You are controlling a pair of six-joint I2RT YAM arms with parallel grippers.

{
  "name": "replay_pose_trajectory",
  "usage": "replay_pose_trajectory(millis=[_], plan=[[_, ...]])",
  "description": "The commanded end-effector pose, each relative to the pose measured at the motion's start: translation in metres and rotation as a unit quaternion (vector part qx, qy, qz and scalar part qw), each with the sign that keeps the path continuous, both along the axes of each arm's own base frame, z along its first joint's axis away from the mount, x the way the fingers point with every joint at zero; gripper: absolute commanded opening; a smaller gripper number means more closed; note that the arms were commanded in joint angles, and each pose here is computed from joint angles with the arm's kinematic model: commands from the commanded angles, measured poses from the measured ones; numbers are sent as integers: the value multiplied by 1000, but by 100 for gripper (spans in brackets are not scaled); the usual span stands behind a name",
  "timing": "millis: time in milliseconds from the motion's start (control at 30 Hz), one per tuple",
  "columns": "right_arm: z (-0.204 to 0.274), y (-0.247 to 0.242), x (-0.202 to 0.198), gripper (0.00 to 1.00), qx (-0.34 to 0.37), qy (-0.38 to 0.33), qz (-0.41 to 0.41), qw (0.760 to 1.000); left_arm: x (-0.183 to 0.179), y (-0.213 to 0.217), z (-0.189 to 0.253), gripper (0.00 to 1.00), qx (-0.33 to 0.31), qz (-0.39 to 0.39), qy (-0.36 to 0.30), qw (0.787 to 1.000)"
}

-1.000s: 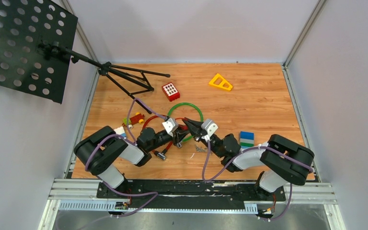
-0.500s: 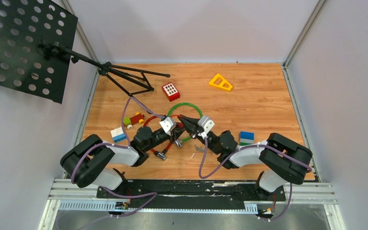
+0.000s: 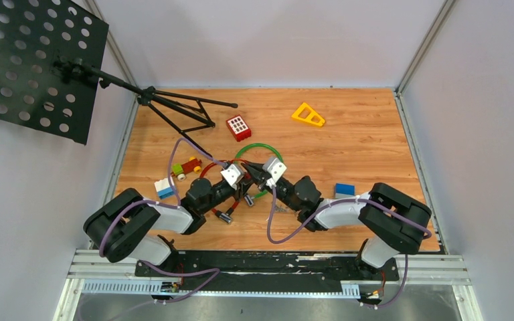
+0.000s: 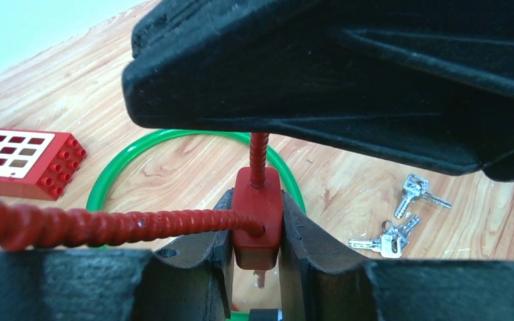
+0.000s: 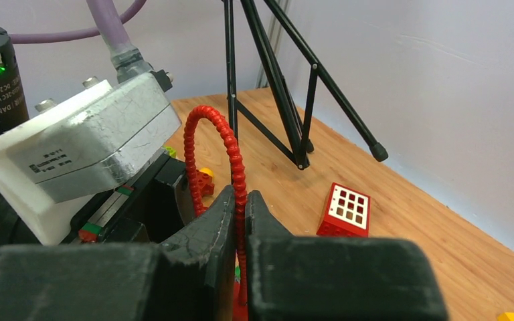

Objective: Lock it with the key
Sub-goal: Lock the lock.

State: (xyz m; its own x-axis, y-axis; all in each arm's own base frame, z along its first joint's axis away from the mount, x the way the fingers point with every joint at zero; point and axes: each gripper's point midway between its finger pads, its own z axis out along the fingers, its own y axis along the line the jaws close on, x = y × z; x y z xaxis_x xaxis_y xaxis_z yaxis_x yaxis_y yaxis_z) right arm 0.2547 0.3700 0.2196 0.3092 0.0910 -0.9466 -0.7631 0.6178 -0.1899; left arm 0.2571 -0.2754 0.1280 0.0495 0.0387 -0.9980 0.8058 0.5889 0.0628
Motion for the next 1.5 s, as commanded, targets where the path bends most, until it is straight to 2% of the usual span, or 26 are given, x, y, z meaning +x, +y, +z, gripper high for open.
replay_pose_trajectory(millis=[0,100,167,500,733,867,1000,1467], plan=[[-75,17,-26,0,-106,75,56,990,-1,-5,91,0,-89,-6,-136,987],[-71,15,-28,16,-95,75,57,991,-2,-4,91,0,-93,-5,-133,987],[-68,10,-24,23,-82,75,41,993,-2,-3,91,0,-97,-5,-132,986],[-33,-7,-28,38,-39,52,28,998,-6,-8,88,0,-106,-20,-120,987],[-6,-24,-27,54,-39,47,3,998,-5,-9,82,0,-102,-21,-112,988],[8,-33,-27,55,-19,45,-10,999,-4,-9,81,0,-102,-20,-112,988],[14,-34,-24,54,-32,44,-18,998,-5,-10,81,0,-107,-23,-106,988],[61,-29,-13,38,-2,-1,-38,999,-9,-14,80,0,-114,-38,-99,988]])
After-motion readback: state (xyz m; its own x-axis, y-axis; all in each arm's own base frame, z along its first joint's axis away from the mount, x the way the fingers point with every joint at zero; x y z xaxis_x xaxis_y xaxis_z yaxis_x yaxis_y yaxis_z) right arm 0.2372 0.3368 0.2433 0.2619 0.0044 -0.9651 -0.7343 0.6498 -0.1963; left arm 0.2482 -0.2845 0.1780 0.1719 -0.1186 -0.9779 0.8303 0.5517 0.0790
